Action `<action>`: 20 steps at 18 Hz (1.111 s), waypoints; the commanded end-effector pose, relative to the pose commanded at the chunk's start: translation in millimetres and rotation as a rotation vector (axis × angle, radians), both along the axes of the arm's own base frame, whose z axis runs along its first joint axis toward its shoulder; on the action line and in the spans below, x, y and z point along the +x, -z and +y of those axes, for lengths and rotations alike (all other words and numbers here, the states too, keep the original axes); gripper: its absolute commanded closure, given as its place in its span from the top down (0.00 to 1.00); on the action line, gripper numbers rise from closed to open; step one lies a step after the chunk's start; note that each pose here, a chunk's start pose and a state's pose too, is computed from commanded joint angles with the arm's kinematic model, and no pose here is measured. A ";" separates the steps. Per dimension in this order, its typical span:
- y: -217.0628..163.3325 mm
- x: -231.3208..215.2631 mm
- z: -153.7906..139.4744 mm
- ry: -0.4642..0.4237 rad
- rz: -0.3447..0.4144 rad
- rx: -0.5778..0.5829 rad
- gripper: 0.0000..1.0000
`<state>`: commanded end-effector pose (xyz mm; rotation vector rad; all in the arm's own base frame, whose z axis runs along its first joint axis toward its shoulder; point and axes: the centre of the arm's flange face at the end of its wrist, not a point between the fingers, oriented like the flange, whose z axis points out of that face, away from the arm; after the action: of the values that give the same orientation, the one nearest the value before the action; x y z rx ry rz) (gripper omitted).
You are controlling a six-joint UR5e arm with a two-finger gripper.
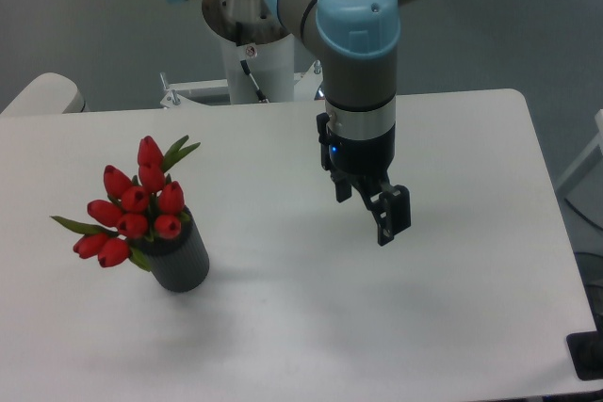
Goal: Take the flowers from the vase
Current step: 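Open the gripper and move it toward the red tulips in the vase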
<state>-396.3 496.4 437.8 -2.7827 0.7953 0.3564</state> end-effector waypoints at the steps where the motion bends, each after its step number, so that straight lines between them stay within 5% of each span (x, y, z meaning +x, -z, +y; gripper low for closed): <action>1: 0.2 1.9 1.2 0.001 -0.021 0.023 1.00; 12: 46.9 19.8 -5.2 -0.162 -0.344 0.191 1.00; 20: 71.8 47.6 -12.2 -0.127 -0.613 0.374 1.00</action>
<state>-348.6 484.2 366.0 -2.3764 0.3580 -0.2951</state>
